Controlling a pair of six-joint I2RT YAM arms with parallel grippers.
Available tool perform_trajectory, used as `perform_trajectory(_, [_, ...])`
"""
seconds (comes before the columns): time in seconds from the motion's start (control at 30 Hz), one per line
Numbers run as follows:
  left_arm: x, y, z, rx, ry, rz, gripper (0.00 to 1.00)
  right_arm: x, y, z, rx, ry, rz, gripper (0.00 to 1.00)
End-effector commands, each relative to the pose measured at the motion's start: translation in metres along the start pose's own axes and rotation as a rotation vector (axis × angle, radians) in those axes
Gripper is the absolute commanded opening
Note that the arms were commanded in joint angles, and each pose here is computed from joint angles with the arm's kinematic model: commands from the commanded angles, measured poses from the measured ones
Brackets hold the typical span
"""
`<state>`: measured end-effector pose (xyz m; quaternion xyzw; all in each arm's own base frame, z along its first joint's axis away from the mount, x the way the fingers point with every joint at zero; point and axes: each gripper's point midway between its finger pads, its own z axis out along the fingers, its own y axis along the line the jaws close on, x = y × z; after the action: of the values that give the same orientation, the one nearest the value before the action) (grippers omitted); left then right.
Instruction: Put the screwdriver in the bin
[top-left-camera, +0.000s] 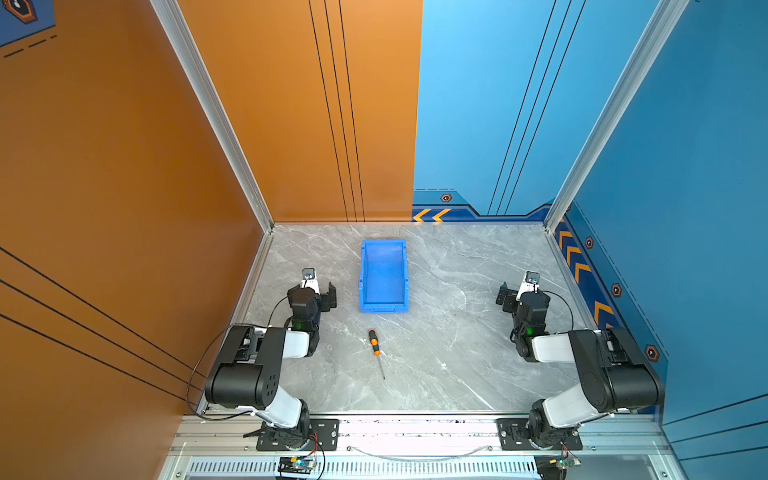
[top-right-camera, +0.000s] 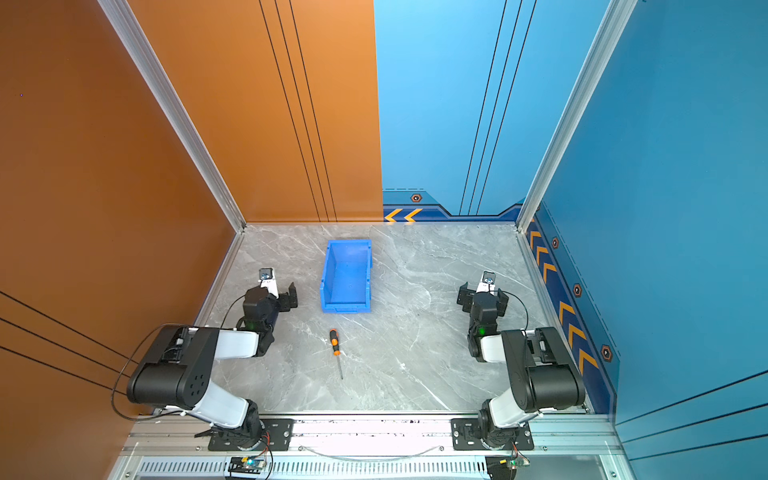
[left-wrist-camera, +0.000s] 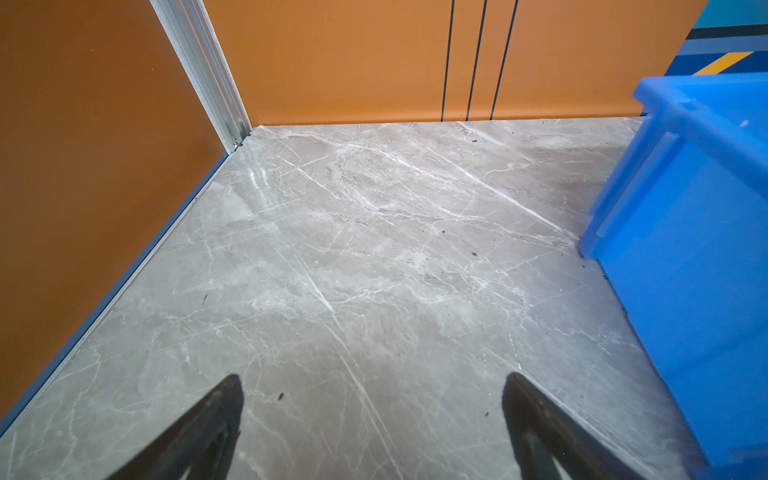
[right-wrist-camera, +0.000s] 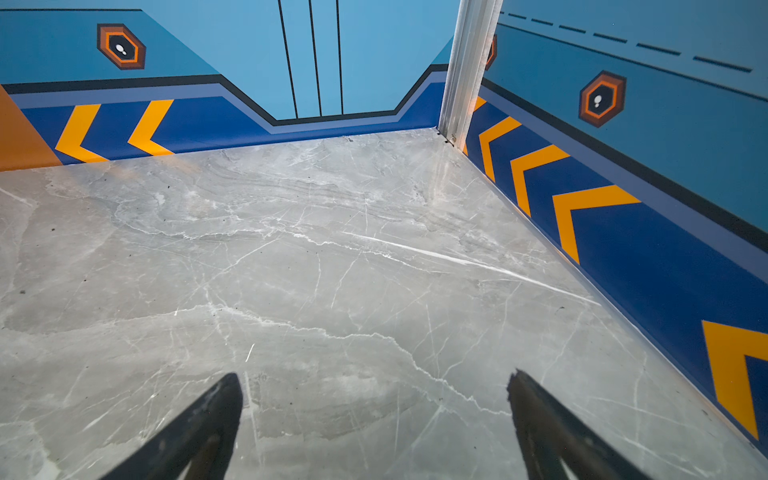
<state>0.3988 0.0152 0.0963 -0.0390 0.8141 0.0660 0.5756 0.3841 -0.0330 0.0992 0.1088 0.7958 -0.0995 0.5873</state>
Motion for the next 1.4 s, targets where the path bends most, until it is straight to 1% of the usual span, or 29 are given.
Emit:
perform_trajectory(0.0, [0.003, 0.003, -0.002, -0.004, 0.006, 0.008, 0.98, 0.000, 0.000, 0.002, 0.013, 0.006, -0.009, 1.00])
perform_trajectory(0.13, [-0.009, 0.004, -0.008, -0.003, 0.013, 0.007, 0.98, -0.010, 0.001, -0.003, 0.019, -0.010, -0.020, 1.00])
perform_trajectory(0.2, [-0.013, 0.006, -0.012, -0.008, 0.043, -0.001, 0.98, -0.017, -0.002, -0.009, 0.043, 0.001, -0.030, 1.00])
perform_trajectory(0.33, [-0.020, 0.006, -0.022, 0.004, 0.108, -0.008, 0.98, -0.035, 0.001, -0.022, 0.027, 0.004, -0.034, 1.00])
perform_trajectory(0.43, [-0.031, 0.009, -0.029, -0.015, 0.187, -0.019, 0.98, -0.052, 0.004, -0.037, 0.014, -0.009, 0.000, 1.00])
perform_trajectory(0.5, [-0.039, 0.015, -0.037, -0.058, 0.235, -0.057, 0.98, -0.063, 0.006, -0.050, 0.005, -0.009, 0.026, 1.00])
perform_trajectory(0.57, [-0.047, 0.013, -0.046, -0.054, 0.282, -0.093, 0.98, -0.071, 0.006, -0.063, 0.019, 0.003, 0.074, 1.00])
perform_trajectory(0.63, [-0.054, 0.004, -0.055, -0.014, 0.321, -0.119, 0.98, -0.075, 0.002, -0.075, 0.046, 0.050, 0.147, 1.00])
perform_trajectory(0.67, [-0.052, 0.002, -0.062, -0.013, 0.363, -0.119, 0.98, -0.074, 0.002, -0.081, 0.045, 0.089, 0.170, 1.00])
perform_trajectory(0.73, [-0.054, -0.001, -0.074, -0.028, 0.411, -0.120, 0.98, -0.071, 0.008, -0.093, 0.025, 0.165, 0.179, 1.00])
perform_trajectory(0.8, [-0.054, -0.008, -0.084, -0.026, 0.454, -0.131, 0.98, -0.065, 0.019, -0.106, -0.016, 0.241, 0.152, 1.00])
perform_trajectory(0.9, [-0.052, -0.025, -0.100, 0.026, 0.485, -0.121, 0.98, -0.056, 0.036, -0.122, -0.088, 0.314, 0.087, 1.00])
perform_trajectory(0.97, [-0.047, -0.034, -0.114, 0.043, 0.526, -0.114, 0.98, -0.051, 0.046, -0.132, -0.130, 0.346, 0.047, 1.00])
perform_trajectory(1.07, [-0.040, -0.055, -0.138, 0.092, 0.575, -0.116, 0.98, -0.050, 0.063, -0.145, -0.218, 0.352, 0.020, 1.00])
perform_trajectory(1.17, [-0.024, -0.078, -0.158, 0.149, 0.646, -0.142, 0.98, -0.047, 0.079, -0.158, -0.305, 0.353, -0.004, 1.00])
perform_trajectory(1.27, [-0.007, -0.095, -0.173, 0.161, 0.689, -0.174, 0.98, -0.039, 0.093, -0.169, -0.370, 0.377, -0.037, 1.00])
perform_trajectory(1.37, [0.015, -0.107, -0.181, 0.142, 0.737, -0.198, 0.98, -0.028, 0.103, -0.177, -0.422, 0.396, -0.055, 1.00])
